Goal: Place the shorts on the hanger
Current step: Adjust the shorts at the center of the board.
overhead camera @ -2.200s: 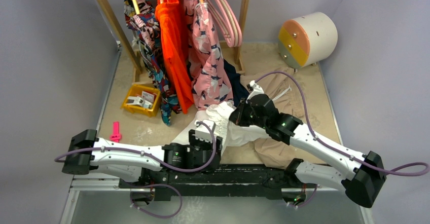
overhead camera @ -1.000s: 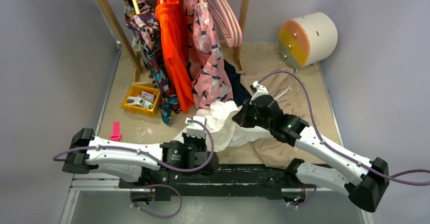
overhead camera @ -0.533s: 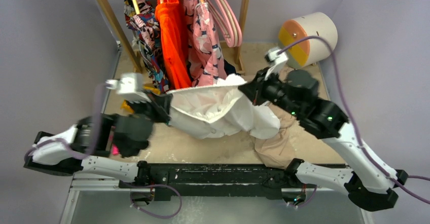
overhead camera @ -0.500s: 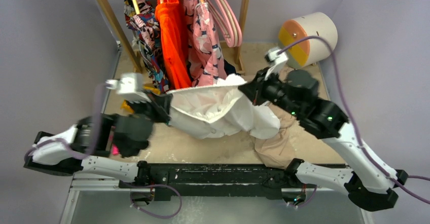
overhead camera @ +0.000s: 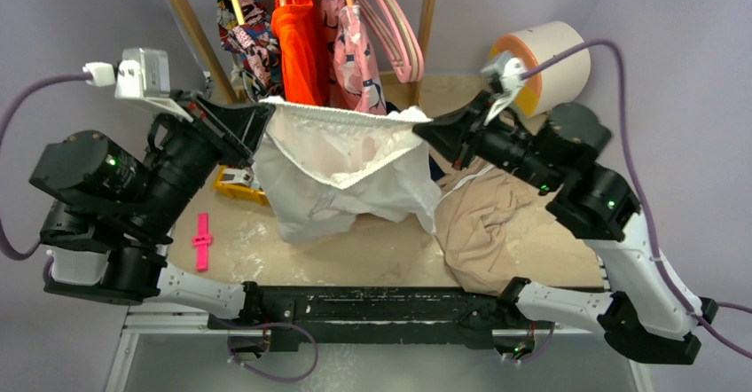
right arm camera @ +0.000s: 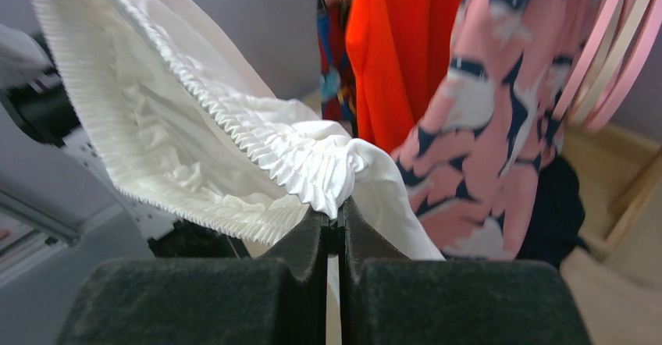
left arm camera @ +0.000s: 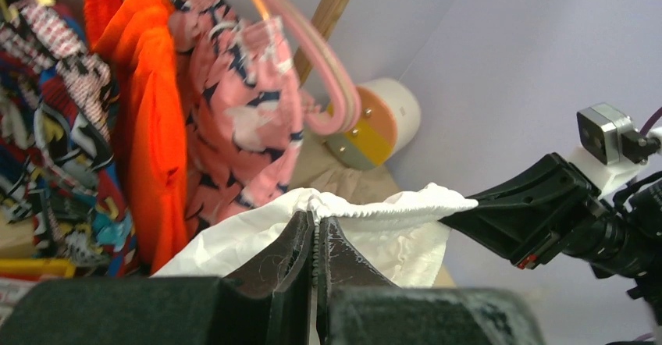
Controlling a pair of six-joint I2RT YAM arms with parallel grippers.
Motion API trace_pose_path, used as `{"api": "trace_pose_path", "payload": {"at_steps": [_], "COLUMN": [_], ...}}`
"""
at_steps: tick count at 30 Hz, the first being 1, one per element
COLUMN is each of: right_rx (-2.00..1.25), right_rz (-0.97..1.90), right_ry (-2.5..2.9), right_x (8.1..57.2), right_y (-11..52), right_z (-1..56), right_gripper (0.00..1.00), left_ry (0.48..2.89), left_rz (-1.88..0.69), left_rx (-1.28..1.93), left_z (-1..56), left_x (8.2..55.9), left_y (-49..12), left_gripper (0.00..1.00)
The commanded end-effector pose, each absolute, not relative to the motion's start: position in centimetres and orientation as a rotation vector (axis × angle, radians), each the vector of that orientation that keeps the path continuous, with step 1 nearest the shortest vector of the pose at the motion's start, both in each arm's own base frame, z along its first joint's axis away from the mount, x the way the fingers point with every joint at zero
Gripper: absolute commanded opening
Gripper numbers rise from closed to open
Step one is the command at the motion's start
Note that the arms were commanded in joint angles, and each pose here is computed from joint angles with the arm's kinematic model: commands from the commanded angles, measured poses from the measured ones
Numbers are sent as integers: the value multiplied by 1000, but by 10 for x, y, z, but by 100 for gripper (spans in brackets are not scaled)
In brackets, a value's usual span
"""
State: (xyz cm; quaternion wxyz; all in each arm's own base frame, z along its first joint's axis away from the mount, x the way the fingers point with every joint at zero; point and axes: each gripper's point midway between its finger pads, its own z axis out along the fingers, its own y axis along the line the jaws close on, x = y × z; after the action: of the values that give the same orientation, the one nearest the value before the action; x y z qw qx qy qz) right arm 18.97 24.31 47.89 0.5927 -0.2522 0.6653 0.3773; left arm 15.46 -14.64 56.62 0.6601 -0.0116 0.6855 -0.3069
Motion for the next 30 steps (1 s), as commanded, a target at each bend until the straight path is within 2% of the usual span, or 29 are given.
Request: {"api": "trace_pose_path", "payload": {"at_steps": [1, 4, 8, 12, 17, 25, 30], "right_rx": [-581, -507, -395, -280, -189, -117, -106], "right_rz": [912, 882, 849, 855, 886, 838, 883], "right_ry": [1293, 1407, 1684, 1911, 1993, 2077, 2026], "right_x": [164, 178, 193, 189, 187, 199, 207], "right_y": [221, 218, 219, 216, 218, 224, 234], "right_z": [549, 493, 368, 279, 243, 215, 212], "right_gripper": [0, 0, 0, 0, 0, 0, 8], "left_ry": [1506, 1561, 1648, 1688, 1691, 1720, 1770], "left_rz": [-661, -580, -516, -563, -582, -532, -536], "left_rx": [59, 76, 10, -157, -298, -283, -221], "left_z": [585, 533, 431, 356, 312, 297, 277], "left_x": [154, 157, 158, 159, 162, 161, 156], "left_y": [-152, -166, -172, -161, -148, -158, -186], "left_gripper": [0, 0, 0, 0, 0, 0, 0]}}
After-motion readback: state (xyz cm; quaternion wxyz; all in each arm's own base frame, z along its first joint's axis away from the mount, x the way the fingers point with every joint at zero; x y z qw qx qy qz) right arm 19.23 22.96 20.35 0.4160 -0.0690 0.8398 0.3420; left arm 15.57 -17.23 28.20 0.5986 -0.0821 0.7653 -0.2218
